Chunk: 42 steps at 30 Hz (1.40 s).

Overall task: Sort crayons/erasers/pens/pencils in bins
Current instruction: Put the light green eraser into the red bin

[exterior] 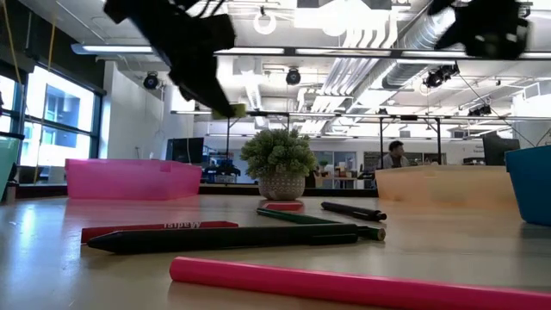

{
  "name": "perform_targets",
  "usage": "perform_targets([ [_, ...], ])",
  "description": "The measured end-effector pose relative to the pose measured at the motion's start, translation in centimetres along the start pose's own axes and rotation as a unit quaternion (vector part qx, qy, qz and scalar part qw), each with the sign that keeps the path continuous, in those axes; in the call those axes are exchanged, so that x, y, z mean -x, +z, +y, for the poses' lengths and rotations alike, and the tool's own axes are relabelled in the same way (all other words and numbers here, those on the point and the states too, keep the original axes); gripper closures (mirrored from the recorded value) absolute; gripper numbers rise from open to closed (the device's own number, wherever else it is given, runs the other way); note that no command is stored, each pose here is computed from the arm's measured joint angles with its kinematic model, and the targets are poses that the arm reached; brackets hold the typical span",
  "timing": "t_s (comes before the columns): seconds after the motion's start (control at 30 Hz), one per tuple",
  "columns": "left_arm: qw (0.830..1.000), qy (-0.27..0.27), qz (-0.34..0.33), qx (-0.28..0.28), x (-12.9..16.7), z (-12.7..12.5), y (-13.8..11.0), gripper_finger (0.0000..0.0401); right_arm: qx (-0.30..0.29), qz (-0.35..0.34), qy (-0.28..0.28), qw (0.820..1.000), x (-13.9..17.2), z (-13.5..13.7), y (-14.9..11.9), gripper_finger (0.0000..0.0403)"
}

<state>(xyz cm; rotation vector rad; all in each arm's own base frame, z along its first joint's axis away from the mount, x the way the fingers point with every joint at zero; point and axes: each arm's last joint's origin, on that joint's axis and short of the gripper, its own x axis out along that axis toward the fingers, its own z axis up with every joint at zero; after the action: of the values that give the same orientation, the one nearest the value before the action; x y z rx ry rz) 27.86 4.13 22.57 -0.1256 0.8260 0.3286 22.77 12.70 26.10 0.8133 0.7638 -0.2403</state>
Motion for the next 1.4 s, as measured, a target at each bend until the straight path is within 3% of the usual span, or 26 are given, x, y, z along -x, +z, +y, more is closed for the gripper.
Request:
perform_targets([
  [0.3,0.996,0.059,-0.015,0.062,3.5,4.7,-2.9,0.0396,0.082,-0.105,-0.008,0.991,1.5,1.4,5.3,0.0254],
  [0.63,0.985,0.136,-0.012,0.110,6.9,9.6,-4.3,0.0396,0.077,-0.152,-0.046,0.984,1.9,0.1,9.7,0.0254],
  [0.8,0.974,0.166,0.010,0.155,7.3,12.1,-5.1,0.0396,0.101,-0.147,-0.083,0.981,2.1,-1.2,11.3,0.0254],
  [1.07,0.950,0.163,0.049,0.262,6.7,15.1,-6.7,0.0396,0.128,-0.105,-0.138,0.976,1.6,-4.2,13.6,0.0254],
  [1.2,0.933,0.170,0.087,0.306,6.3,15.7,-7.6,0.0396,0.117,-0.067,-0.141,0.981,0.3,-5.3,14.2,0.0254],
  [1.4,0.920,0.173,0.137,0.325,5.5,16.3,-8.5,0.0396,0.074,-0.016,-0.162,0.984,-2.6,-6.0,13.8,0.0254],
])
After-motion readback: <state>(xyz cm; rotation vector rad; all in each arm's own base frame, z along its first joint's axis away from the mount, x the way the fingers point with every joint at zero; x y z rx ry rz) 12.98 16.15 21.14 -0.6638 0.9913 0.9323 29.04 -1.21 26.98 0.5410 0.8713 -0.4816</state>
